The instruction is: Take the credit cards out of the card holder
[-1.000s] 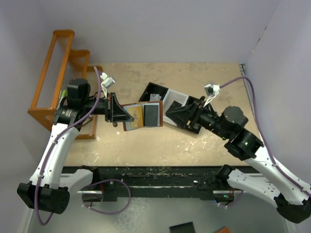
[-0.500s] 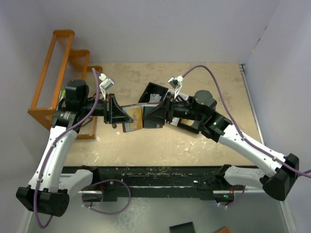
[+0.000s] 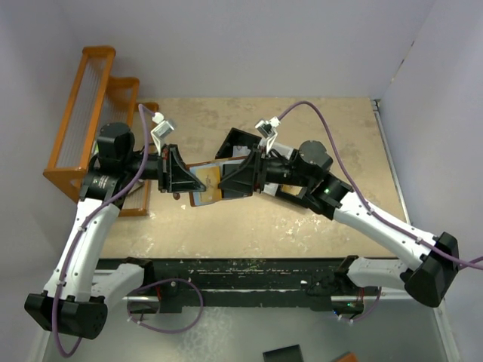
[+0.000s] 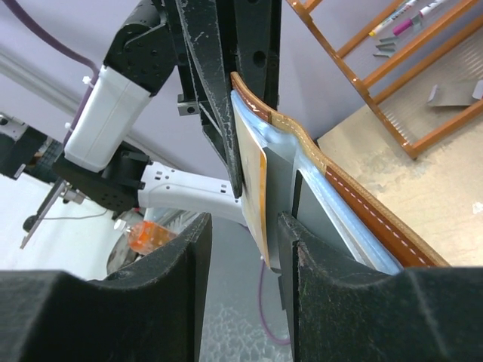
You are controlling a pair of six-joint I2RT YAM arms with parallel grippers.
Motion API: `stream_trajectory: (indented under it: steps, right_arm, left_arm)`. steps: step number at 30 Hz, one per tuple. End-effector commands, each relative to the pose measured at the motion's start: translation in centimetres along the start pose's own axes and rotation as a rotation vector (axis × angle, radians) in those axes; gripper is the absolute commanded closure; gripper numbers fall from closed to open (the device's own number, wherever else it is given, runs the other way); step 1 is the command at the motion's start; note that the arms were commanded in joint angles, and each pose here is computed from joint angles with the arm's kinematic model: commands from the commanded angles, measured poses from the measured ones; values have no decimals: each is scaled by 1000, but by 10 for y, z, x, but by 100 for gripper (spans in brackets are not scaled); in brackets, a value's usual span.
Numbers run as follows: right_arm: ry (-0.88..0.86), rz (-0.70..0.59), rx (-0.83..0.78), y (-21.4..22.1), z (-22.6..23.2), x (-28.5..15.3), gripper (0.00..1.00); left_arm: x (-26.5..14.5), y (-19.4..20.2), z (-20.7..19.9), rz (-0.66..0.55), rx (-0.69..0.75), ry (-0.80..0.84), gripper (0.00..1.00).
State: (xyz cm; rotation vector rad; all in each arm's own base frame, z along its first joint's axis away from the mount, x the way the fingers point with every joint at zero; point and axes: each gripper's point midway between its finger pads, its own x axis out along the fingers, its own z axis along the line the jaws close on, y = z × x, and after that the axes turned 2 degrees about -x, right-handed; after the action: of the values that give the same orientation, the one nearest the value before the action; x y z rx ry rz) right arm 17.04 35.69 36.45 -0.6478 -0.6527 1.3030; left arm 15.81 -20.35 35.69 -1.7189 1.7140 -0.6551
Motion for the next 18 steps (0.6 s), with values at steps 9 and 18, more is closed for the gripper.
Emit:
stream_trajectory:
  steps: [9, 18]
  right_arm:
    - [-148, -11, -26, -2, 32, 7, 72]
    - [-149, 8, 32, 13, 25, 2, 100]
  left_arm:
    - [-4, 0, -30, 28, 90, 125, 100]
    - [-6, -1, -39, 39, 90, 149, 86]
